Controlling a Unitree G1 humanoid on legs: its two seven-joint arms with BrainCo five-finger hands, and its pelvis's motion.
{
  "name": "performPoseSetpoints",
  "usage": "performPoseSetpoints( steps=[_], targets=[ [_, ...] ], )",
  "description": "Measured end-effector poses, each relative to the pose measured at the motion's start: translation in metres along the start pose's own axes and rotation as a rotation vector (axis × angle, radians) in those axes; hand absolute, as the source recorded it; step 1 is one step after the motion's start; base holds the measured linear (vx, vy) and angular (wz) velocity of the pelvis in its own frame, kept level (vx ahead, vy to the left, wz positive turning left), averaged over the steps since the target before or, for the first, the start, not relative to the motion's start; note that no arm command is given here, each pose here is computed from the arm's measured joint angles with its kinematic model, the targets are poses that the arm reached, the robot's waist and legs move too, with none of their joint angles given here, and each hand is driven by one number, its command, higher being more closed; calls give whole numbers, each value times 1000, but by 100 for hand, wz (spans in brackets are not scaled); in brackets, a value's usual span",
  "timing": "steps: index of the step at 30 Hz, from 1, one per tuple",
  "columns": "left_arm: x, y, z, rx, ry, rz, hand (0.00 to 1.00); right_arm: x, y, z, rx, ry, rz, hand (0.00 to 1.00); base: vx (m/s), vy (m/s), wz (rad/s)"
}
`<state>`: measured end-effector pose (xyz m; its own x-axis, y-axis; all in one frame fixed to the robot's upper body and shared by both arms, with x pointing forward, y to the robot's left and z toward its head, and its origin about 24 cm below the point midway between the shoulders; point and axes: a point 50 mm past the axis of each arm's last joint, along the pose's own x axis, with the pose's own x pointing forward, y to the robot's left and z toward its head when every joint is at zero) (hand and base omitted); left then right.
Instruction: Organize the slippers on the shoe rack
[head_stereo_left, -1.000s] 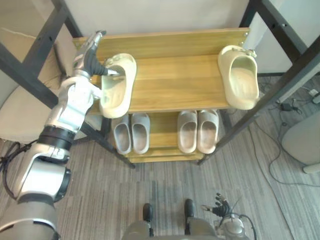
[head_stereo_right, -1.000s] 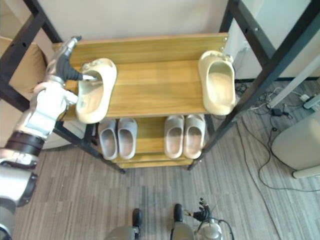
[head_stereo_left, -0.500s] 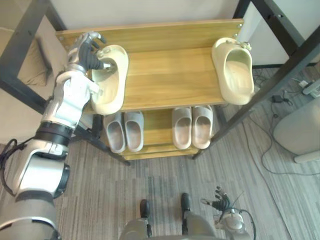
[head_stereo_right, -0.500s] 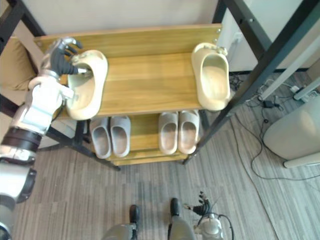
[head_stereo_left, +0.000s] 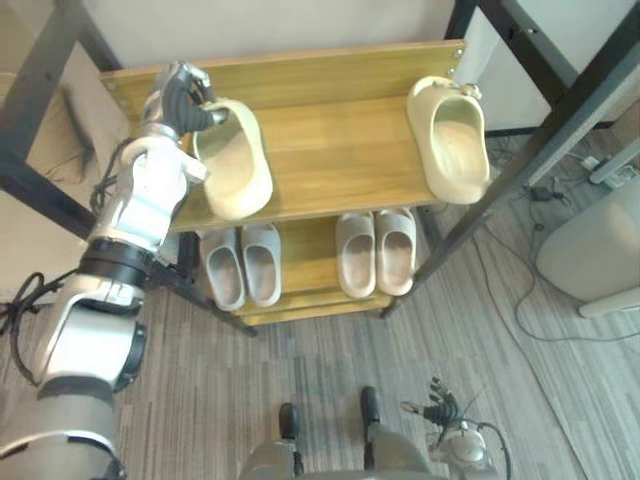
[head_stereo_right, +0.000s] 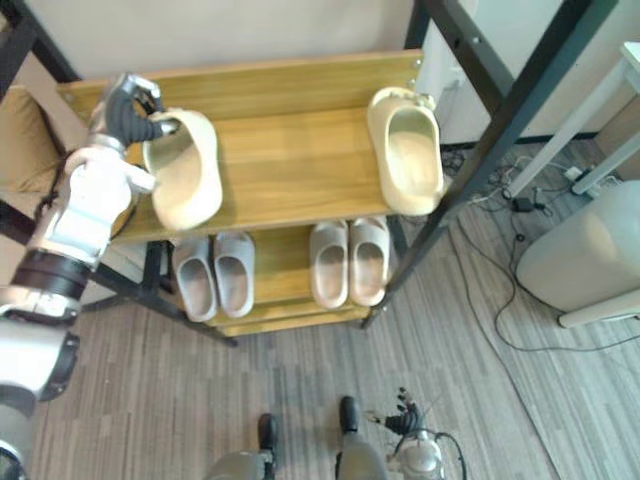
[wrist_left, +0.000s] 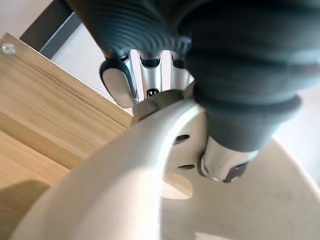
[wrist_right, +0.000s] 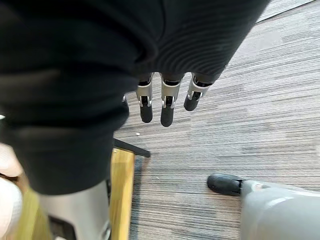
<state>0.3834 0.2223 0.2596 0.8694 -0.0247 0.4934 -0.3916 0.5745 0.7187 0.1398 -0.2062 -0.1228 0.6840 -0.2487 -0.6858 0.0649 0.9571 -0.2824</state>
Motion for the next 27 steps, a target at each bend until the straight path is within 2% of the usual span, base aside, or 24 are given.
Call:
performPoseSetpoints(
  steps=[13, 21, 27],
  targets=[
    [-1, -14, 8, -7, -29, -5, 100, 5, 0, -1, -9, 25, -2, 0, -6, 7, 0],
    [4, -11, 27, 107, -115, 50, 100, 8, -12, 4, 13, 11, -66, 0, -13, 14, -11],
    [16, -7, 49, 130, -181, 83, 100, 11, -13, 11, 55, -12, -82, 0, 5, -7, -11]
  ],
)
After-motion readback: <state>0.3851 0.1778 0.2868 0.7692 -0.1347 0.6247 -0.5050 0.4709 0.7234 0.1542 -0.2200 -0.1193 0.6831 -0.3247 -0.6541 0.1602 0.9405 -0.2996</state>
